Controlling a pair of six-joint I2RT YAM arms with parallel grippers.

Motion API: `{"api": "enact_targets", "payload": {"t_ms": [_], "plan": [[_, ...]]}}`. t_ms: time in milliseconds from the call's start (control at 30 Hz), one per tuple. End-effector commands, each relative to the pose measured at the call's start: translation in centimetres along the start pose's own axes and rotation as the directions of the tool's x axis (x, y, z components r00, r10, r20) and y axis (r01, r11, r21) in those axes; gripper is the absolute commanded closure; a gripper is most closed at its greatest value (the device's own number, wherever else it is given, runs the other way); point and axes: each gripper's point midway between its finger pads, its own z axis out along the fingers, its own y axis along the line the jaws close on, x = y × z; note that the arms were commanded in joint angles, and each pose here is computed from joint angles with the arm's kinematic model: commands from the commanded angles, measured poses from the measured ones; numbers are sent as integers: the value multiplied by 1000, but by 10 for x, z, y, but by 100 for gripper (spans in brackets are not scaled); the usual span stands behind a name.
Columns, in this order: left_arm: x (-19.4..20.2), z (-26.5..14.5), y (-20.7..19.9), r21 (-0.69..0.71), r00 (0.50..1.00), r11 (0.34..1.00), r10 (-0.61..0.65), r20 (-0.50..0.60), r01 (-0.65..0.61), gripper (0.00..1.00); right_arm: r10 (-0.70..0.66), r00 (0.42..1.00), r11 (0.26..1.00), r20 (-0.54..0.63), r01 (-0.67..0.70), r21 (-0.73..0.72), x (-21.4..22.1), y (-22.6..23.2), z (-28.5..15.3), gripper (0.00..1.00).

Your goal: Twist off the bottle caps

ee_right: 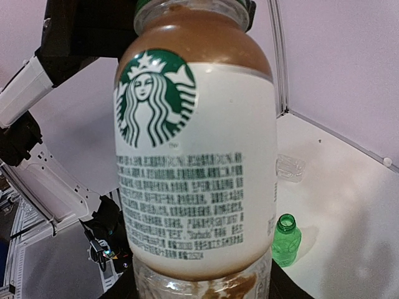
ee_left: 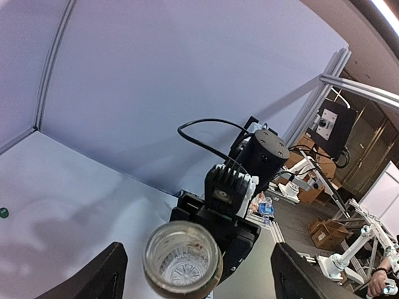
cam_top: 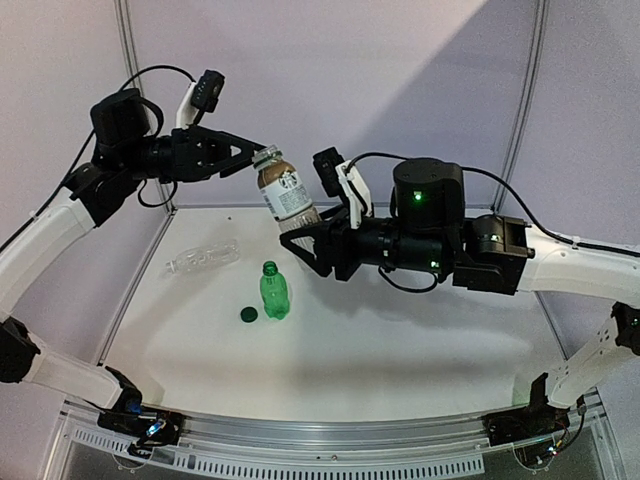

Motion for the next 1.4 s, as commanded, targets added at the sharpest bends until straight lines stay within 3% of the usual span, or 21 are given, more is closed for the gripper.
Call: {"api": "enact_targets", "payload": {"t_ms": [0,267,533,767,867,967,1067,1200,1367], "plan": [[3,9,-2,7,1000,1000,10,-29,-10,20,12,1000,999,10,-12,-31,-9,9,4,76],[9,16,9,-42,999,999,3,-52,-5,37,13,1000,999,10,-12,-31,-9,9,4,76],[16,19,22,-98,997,995,-15,-72,7,34,15,1000,999,10,-15,-31,-9,9,4,76],[17,21,23,-108,997,994,-16,-73,8,77,18,1000,999,5,-17,-29,-7,8,4,76],[17,21,22,-111,997,994,-14,-72,6,85,20,1000,1000,6,-20,-15,-7,6,4,74],[16,21,23,-122,998,993,-7,-66,-1,87,31,1000,999,1,-31,18,-7,0,4,60],[11,18,26,-160,999,987,10,-49,-18,87,41,999,997,-10,-40,61,-4,-7,4,29],[0,8,41,-297,999,954,47,-13,-48,87,66,998,989,-16,-64,130,-1,-19,1,2],[-17,-16,64,-512,992,853,124,8,-102,87,77,997,973,-20,-71,220,4,-36,-8,1]]}}
